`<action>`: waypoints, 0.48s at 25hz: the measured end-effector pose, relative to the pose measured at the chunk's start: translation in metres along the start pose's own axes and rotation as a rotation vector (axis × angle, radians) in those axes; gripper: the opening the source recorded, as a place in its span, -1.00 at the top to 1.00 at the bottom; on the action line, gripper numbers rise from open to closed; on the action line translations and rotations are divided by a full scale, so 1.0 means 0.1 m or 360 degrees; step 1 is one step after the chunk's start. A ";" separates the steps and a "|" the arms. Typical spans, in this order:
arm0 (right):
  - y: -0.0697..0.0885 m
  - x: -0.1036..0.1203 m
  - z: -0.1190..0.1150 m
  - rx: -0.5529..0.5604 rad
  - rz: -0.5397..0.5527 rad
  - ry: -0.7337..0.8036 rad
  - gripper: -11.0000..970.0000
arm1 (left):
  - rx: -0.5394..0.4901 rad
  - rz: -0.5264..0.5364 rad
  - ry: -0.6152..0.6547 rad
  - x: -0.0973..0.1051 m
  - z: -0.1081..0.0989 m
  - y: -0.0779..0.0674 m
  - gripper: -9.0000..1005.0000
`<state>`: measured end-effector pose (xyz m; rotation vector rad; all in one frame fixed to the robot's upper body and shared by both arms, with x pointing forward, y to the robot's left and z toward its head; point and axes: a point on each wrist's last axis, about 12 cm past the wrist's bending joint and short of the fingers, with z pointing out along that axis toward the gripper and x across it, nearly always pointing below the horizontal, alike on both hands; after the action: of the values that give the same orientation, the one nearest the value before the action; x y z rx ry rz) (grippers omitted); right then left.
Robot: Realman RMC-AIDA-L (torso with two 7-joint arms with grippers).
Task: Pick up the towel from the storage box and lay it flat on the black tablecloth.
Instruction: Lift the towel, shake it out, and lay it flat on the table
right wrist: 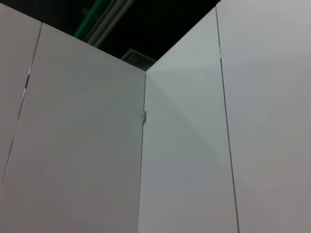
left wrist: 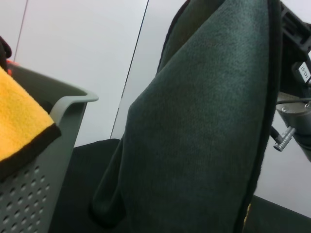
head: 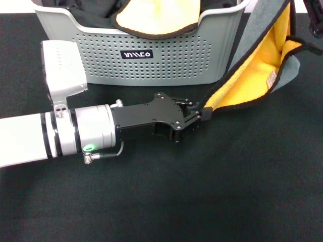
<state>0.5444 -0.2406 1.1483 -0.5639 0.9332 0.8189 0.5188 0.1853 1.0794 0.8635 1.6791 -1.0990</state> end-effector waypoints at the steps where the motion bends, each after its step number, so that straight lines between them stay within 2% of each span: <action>1: 0.00 -0.01 0.00 -0.0003 -0.0002 -0.0005 0.95 | -0.0001 -0.0001 0.0000 0.00 0.00 0.00 0.79; 12: -0.01 -0.06 -0.02 0.0012 -0.0016 -0.0059 0.95 | 0.0000 -0.0003 0.0001 0.01 0.00 0.00 0.80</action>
<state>0.5424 -0.2446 1.1527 -0.5447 0.8983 0.8138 0.5186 0.1853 1.0786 0.8623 1.6812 -1.1000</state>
